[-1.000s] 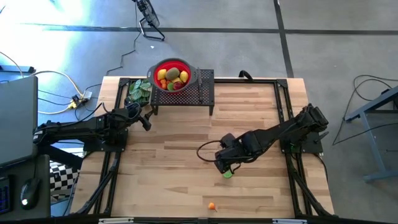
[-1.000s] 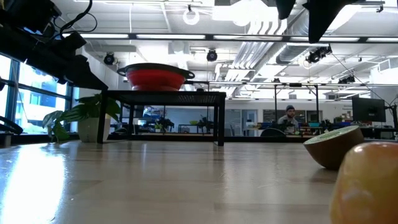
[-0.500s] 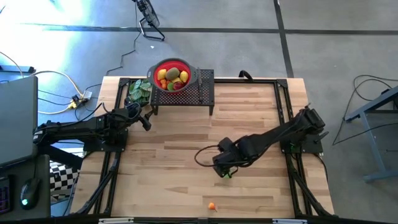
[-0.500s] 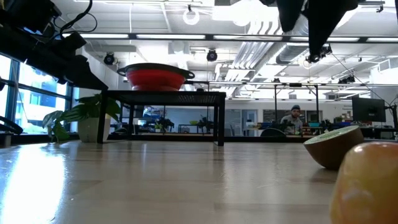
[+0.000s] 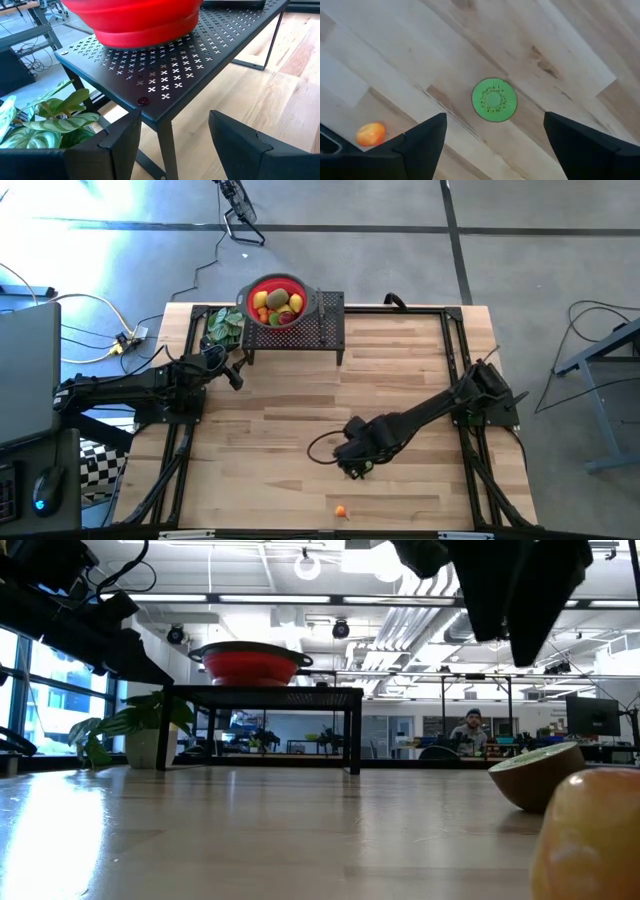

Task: Pick & Place Fruit
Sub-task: Put the brown sliced kiwi into the red strainer bowl on the shelf

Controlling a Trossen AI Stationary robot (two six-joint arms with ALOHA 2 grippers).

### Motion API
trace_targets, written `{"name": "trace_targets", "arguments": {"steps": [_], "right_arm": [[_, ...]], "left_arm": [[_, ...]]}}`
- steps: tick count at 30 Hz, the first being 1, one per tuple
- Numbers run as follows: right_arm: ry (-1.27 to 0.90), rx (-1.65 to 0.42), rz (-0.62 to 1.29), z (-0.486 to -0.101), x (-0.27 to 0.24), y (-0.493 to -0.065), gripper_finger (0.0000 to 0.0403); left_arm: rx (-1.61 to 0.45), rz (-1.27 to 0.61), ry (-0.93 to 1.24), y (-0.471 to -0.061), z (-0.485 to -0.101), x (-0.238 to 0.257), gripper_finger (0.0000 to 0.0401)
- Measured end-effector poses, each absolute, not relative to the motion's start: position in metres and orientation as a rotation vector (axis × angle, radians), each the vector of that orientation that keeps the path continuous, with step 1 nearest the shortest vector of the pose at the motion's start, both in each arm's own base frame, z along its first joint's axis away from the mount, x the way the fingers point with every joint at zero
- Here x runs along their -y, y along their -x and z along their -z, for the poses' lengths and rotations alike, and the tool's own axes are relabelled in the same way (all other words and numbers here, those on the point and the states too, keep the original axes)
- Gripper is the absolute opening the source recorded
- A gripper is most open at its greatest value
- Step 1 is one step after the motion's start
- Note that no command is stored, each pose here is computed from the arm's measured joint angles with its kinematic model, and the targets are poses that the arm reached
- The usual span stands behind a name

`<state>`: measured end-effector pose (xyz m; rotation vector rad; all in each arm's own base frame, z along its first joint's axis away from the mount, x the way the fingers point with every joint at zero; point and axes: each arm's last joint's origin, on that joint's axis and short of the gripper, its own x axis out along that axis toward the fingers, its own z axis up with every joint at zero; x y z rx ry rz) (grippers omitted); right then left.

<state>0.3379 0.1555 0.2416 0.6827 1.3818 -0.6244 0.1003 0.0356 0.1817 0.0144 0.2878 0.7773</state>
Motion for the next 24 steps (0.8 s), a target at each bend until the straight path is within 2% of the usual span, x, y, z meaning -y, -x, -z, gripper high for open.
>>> {"name": "trace_targets", "arguments": {"steps": [12,24], "right_arm": [[-0.626,-1.461,0.645,-0.21,-0.165,-0.346,0.0326],[-0.606,-1.469,0.649,-0.201,-0.166,-0.349,0.0326]], "left_arm": [[-0.288,-0.776,-0.014,-0.1,-0.182,-0.036,0.0228],[-0.288,-0.775,-0.014,-0.1,-0.182,-0.036,0.0228]]}}
